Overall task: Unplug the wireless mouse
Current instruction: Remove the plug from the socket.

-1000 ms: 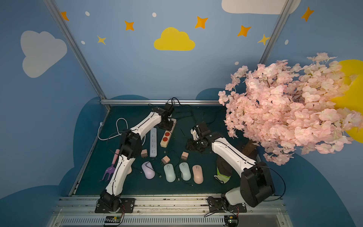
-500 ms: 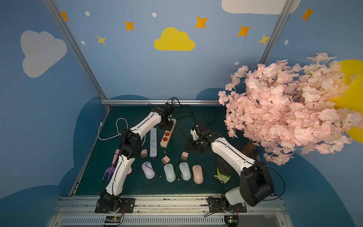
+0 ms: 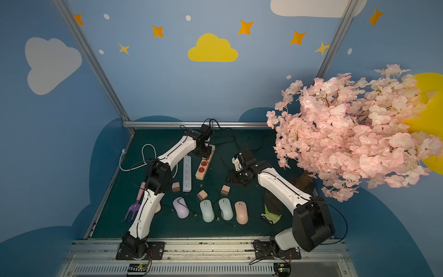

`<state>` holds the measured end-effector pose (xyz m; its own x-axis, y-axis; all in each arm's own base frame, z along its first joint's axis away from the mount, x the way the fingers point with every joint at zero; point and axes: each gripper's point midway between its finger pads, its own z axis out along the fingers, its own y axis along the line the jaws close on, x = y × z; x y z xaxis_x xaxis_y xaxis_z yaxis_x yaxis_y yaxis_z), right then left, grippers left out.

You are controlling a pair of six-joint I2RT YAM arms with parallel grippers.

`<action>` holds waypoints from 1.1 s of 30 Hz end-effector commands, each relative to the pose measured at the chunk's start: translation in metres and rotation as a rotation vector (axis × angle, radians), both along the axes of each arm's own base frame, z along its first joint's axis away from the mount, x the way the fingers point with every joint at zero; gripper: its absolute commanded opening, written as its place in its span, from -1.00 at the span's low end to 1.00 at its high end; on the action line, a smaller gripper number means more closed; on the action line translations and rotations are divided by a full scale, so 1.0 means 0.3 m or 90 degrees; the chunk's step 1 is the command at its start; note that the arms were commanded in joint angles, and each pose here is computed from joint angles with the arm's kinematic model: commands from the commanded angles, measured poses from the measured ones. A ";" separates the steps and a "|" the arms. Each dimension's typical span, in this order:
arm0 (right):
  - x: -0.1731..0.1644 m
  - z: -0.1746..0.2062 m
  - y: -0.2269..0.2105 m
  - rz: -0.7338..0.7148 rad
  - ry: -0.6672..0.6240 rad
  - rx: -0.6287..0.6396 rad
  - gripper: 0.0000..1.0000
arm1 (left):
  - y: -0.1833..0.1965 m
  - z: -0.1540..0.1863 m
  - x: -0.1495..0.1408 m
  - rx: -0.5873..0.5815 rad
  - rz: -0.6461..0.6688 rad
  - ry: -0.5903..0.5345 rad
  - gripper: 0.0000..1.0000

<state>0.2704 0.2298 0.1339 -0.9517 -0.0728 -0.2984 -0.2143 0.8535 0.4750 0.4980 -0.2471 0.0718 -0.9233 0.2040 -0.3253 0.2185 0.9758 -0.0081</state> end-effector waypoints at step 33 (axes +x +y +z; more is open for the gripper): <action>0.291 -0.077 0.434 0.006 0.050 0.111 0.26 | 0.053 0.044 -0.033 -0.385 0.097 0.099 -0.92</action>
